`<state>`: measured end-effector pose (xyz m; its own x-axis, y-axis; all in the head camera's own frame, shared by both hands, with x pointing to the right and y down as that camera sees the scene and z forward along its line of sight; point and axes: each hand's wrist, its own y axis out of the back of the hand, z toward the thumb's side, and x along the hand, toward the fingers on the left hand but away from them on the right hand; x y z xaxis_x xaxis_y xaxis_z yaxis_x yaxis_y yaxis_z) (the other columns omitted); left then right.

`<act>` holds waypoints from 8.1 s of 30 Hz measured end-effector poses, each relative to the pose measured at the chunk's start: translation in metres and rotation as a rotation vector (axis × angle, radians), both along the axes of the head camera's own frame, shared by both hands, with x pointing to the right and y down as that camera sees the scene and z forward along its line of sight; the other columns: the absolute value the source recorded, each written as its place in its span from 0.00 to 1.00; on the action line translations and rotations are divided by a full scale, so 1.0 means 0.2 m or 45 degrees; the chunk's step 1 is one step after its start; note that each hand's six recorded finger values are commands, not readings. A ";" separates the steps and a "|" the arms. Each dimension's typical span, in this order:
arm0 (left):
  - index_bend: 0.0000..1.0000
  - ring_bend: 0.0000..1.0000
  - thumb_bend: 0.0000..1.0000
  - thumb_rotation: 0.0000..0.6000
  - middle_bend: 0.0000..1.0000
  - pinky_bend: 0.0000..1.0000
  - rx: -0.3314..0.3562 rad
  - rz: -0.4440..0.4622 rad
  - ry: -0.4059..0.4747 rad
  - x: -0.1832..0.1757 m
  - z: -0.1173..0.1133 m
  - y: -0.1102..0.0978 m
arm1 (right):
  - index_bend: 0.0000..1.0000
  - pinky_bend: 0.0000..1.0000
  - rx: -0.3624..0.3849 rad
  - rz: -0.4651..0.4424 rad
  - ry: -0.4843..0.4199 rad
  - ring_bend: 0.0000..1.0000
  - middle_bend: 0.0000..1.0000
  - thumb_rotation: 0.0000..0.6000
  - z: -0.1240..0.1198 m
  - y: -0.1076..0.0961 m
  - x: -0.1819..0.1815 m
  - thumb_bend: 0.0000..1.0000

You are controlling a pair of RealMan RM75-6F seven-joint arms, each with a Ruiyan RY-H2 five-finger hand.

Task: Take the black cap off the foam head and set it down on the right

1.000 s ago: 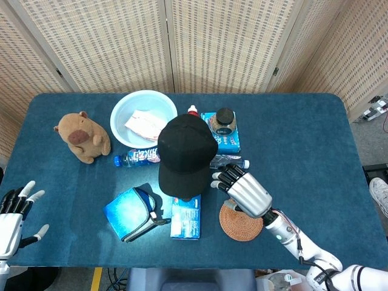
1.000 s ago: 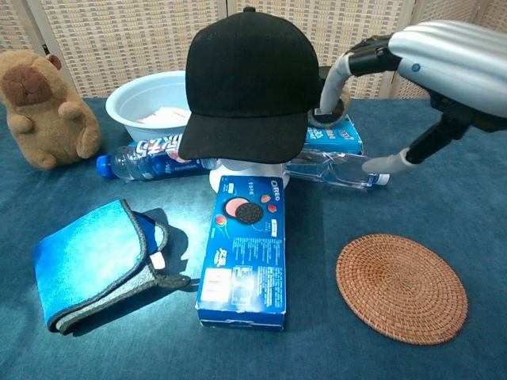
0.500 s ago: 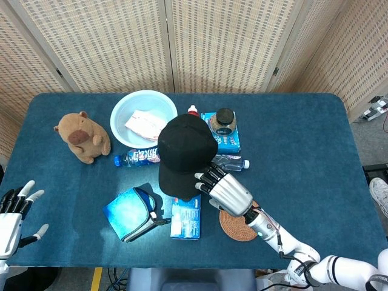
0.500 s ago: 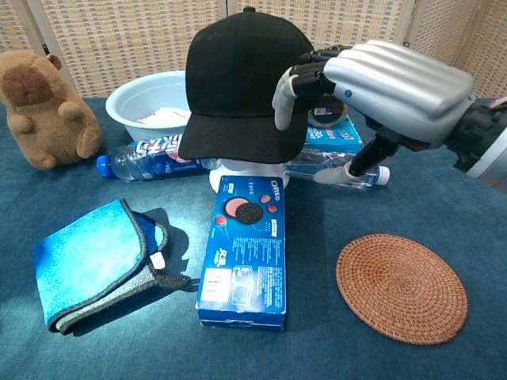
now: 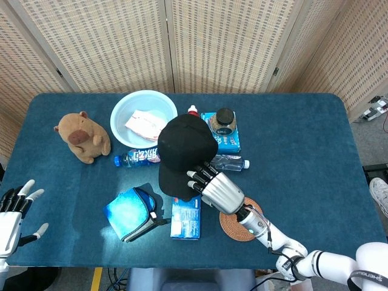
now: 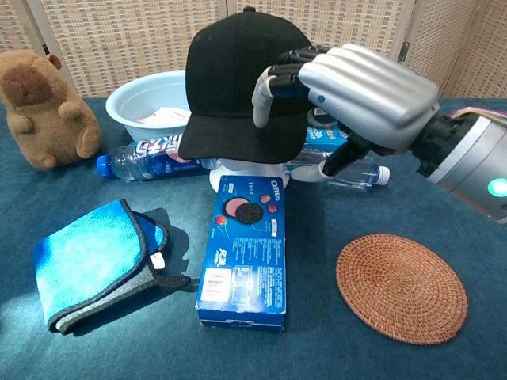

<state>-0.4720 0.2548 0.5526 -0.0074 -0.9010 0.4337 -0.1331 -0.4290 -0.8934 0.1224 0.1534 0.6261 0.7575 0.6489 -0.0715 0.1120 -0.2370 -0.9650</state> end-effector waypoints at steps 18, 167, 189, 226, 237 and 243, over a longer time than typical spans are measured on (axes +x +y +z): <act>0.20 0.01 0.19 1.00 0.04 0.00 -0.015 -0.010 0.000 -0.02 0.02 -0.02 | 0.45 0.20 0.056 -0.038 -0.021 0.16 0.30 1.00 0.06 -0.02 -0.11 0.00; 0.20 0.01 0.19 1.00 0.04 0.00 -0.033 -0.017 0.036 -0.07 0.06 0.01 | 0.84 0.20 0.684 0.607 -0.012 0.27 0.50 1.00 -0.47 -0.48 0.85 0.43; 0.20 0.01 0.19 1.00 0.04 0.00 -0.045 -0.017 0.027 -0.07 0.06 0.02 | 0.84 0.20 0.459 0.660 0.093 0.27 0.50 1.00 -0.11 -0.39 0.95 0.43; 0.20 0.01 0.19 1.00 0.04 0.00 -0.048 -0.004 0.011 -0.04 0.04 0.02 | 0.05 0.10 -0.215 0.804 0.515 0.06 0.13 1.00 0.31 -0.22 1.17 0.00; 0.20 0.01 0.19 1.00 0.04 0.00 -0.053 0.006 0.013 -0.02 0.05 0.02 | 0.00 0.08 -0.331 0.815 0.606 0.01 0.06 1.00 0.11 -0.15 1.30 0.00; 0.20 0.01 0.19 1.00 0.04 0.00 -0.047 0.017 0.014 -0.01 0.04 0.02 | 0.02 0.10 -0.275 0.831 0.560 0.05 0.14 1.00 -0.01 -0.10 1.34 0.00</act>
<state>-0.4745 0.2579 0.5609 0.0095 -0.8843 0.4669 -0.1367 -0.4637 -0.8754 0.3895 0.1327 0.6236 0.1051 0.8876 -0.4485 -0.0865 -0.4411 -0.8933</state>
